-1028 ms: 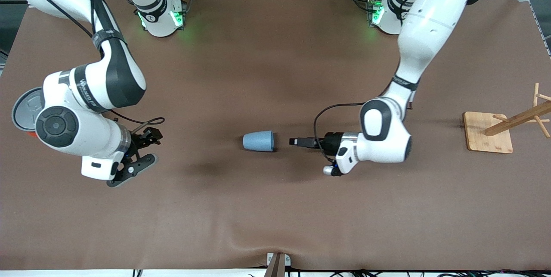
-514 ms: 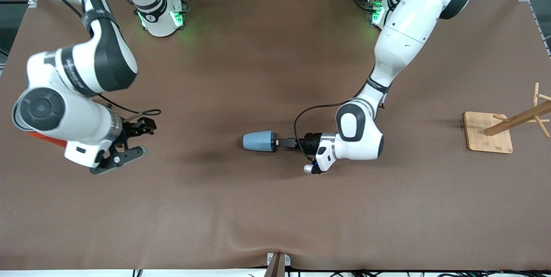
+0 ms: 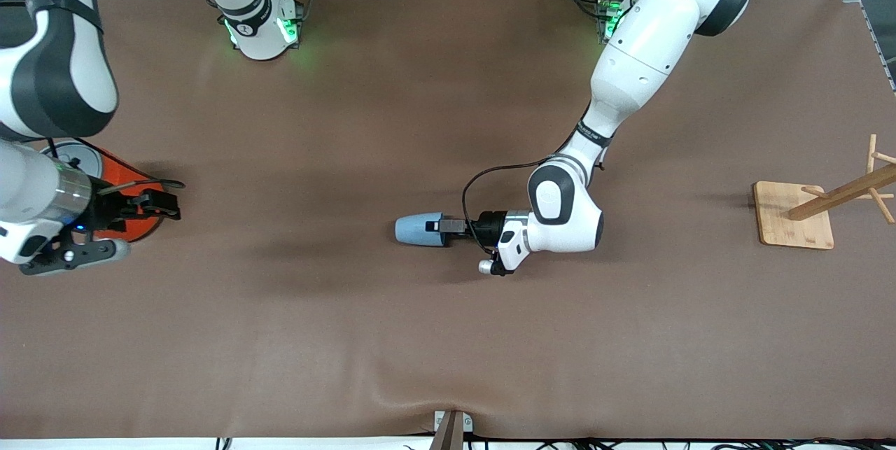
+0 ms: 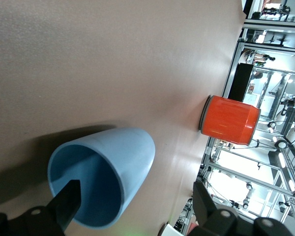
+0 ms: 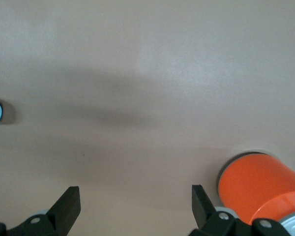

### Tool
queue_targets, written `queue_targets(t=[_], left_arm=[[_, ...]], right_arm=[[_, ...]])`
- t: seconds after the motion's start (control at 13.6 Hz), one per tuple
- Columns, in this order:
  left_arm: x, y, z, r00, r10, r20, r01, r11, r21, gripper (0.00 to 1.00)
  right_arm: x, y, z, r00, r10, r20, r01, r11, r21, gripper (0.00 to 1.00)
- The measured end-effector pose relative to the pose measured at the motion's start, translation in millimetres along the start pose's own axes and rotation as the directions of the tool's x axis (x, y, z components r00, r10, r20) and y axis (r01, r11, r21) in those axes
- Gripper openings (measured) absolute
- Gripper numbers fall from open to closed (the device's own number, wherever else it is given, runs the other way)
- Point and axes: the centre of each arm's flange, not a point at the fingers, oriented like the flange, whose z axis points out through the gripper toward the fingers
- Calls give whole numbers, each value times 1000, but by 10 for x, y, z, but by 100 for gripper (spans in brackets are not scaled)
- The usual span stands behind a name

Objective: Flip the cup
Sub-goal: 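Grasp the cup rim with the left gripper while the right gripper withdraws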

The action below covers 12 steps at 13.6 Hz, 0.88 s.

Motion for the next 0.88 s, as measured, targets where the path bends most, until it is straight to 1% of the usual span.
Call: queue_targets(t=[0.29, 0.44, 0.59, 0.66, 0.73, 0.81, 0.88], left_arm=[[-42, -28, 99, 1000, 12, 9, -12, 1000, -4, 100], [-65, -27, 144, 999, 33, 15, -33, 999, -3, 80], [-64, -10, 150, 999, 49, 15, -49, 999, -4, 56], [-58, -7, 145, 998, 54, 14, -54, 999, -4, 47], [-50, -10, 136, 998, 67, 12, -67, 998, -4, 36], [-41, -16, 124, 997, 82, 10, -82, 997, -3, 24], [-33, -17, 114, 996, 94, 8, -94, 996, -2, 15]], right_arm=[[-155, -170, 32, 1000, 11, 2, -11, 1000, -12, 100], [-272, -215, 70, 1000, 10, -4, -10, 1000, -24, 100], [-416, -271, 99, 1000, 7, -5, -7, 999, -36, 100], [-507, -299, 76, 1000, 7, 0, -7, 999, -44, 100], [-607, -308, 25, 1000, 11, 12, -11, 999, -52, 100], [-701, -276, -36, 999, 23, 26, -22, 998, -59, 100], [-773, -203, -109, 999, 38, 32, -36, 997, -63, 100]])
